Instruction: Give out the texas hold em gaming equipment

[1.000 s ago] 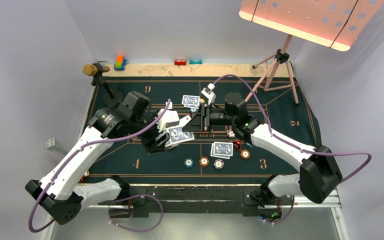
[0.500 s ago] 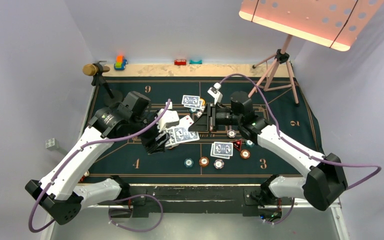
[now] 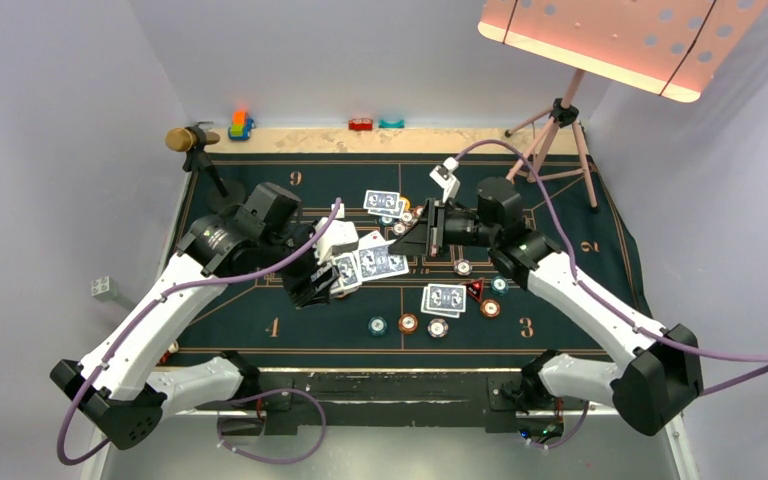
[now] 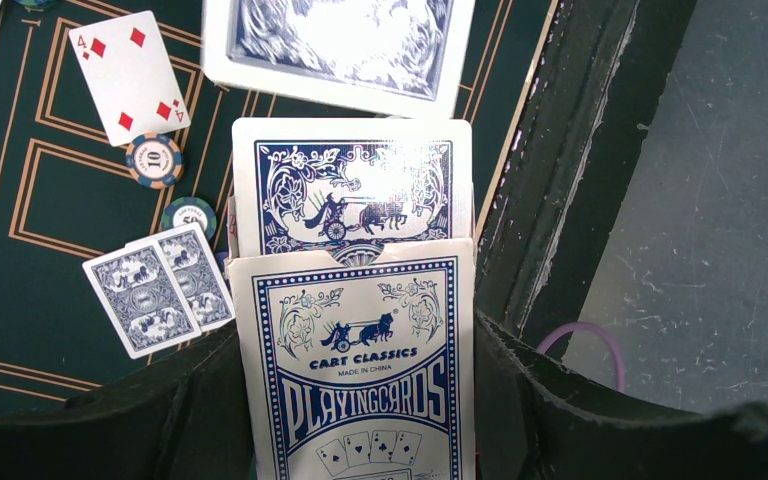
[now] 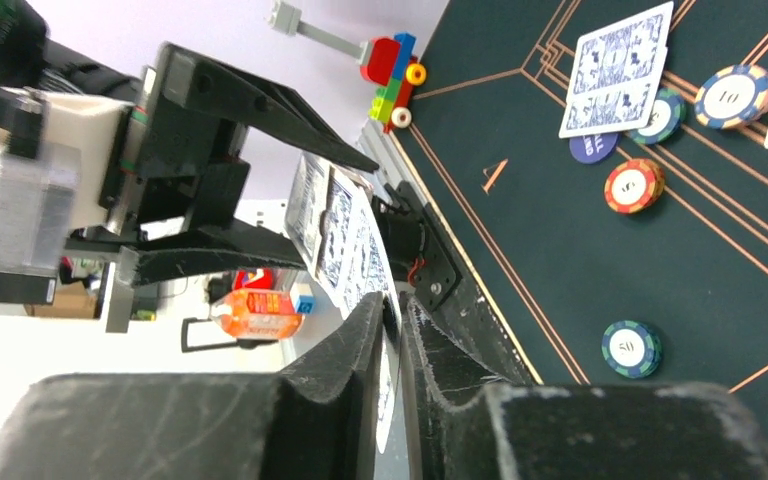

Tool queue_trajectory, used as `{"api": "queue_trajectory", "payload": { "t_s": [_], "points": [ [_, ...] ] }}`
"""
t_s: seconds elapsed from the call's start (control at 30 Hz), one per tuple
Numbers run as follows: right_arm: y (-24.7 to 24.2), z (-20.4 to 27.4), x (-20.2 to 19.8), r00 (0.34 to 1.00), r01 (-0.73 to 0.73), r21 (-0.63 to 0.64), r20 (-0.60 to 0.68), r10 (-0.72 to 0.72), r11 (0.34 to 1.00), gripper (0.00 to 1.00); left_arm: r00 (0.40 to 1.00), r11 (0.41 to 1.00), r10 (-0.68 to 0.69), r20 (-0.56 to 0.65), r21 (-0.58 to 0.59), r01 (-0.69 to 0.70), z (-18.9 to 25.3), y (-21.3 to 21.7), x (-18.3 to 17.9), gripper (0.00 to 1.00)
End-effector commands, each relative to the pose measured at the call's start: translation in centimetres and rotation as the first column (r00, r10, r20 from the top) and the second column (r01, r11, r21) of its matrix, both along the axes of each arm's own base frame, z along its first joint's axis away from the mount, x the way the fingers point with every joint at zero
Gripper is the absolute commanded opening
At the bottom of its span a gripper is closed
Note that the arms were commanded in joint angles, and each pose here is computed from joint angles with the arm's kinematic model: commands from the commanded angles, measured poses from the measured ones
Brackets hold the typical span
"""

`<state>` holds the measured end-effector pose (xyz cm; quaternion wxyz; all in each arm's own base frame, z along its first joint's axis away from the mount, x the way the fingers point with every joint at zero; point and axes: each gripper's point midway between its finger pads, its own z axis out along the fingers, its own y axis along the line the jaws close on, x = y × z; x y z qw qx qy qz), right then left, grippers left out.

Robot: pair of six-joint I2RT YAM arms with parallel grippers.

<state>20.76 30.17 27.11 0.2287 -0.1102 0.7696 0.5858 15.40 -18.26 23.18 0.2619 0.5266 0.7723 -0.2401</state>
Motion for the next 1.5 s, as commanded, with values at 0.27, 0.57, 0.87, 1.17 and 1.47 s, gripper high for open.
{"api": "queue_trajectory", "payload": {
  "t_s": [0.27,0.57,0.87,1.17,1.47],
  "points": [
    [-3.2,4.6,3.8,0.964,0.147,-0.088,0.236,-0.122,0.985,0.07,0.999,1.000,0.008,0.041,-0.029,-0.007,1.0,0.1,0.1,0.00],
    [-5.7,-2.3,13.1,0.886,0.435,-0.433,0.360,-0.291,0.789,0.00,0.999,1.000,0.012,0.043,-0.027,-0.011,1.1,0.5,-0.3,0.00],
    [-3.4,-6.3,17.0,0.780,0.622,-0.693,0.590,-0.209,0.364,0.00,0.999,1.000,0.015,0.046,-0.021,-0.014,1.2,0.8,-0.6,0.00],
    [-0.8,-11.1,16.7,0.737,0.674,-0.734,0.676,-0.003,0.087,0.00,0.999,0.999,0.009,0.051,-0.045,-0.007,1.8,0.9,-1.3,0.00],
    [0.2,-13.8,16.1,0.720,0.691,-0.723,0.688,0.094,-0.001,0.00,0.999,0.999,0.005,0.038,-0.053,-0.003,1.9,0.6,-1.3,0.00]
  ]
}}
